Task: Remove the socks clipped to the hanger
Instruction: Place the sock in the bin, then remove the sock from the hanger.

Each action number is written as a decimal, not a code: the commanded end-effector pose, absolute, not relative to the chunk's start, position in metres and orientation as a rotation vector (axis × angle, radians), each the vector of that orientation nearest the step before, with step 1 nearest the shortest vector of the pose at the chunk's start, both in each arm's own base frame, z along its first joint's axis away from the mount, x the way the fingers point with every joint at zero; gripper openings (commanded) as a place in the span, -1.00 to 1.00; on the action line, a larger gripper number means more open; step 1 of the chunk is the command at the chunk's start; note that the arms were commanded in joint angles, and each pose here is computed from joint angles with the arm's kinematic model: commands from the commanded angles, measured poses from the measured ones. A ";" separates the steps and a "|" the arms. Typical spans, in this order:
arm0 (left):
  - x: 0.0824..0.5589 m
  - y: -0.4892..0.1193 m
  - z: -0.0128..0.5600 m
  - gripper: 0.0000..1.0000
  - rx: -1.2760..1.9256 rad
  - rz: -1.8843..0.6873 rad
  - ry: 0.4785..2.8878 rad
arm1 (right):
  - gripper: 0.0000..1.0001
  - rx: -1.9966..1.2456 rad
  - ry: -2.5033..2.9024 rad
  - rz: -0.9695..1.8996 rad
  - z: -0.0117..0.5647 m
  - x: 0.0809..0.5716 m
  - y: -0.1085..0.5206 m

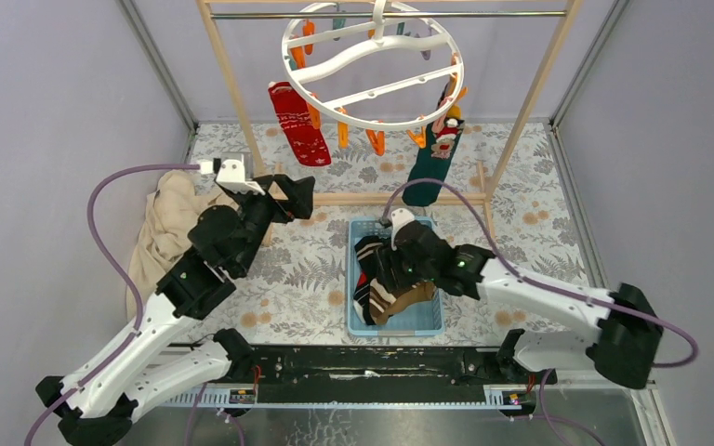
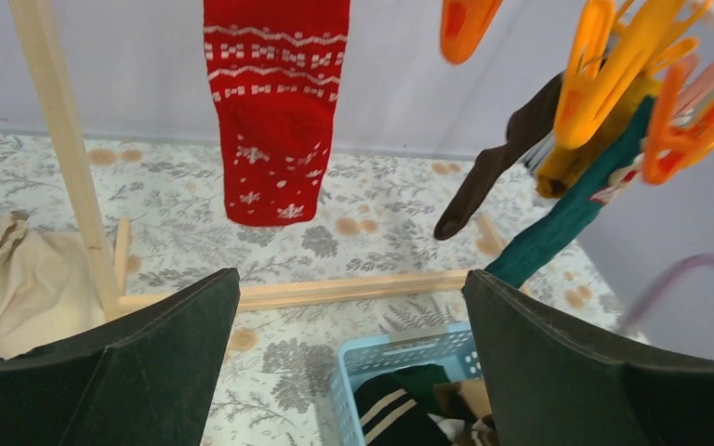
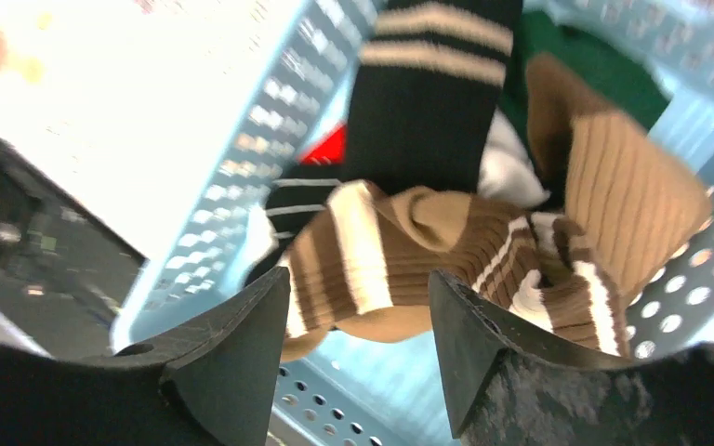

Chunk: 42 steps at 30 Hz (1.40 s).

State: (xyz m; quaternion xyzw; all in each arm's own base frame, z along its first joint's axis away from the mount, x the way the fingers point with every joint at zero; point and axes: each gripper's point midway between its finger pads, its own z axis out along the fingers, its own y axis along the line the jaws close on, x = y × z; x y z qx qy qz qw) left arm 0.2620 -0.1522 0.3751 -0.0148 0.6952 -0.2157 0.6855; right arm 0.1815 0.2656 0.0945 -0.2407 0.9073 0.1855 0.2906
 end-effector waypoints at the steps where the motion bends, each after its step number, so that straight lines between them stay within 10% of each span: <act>1: 0.275 -0.147 0.382 0.97 -0.058 -0.427 1.485 | 0.29 -0.644 2.220 0.647 0.176 0.185 0.278; 42: 0.429 -0.139 0.371 0.97 0.145 -0.493 1.352 | 0.50 -0.588 2.054 0.815 0.240 0.161 0.257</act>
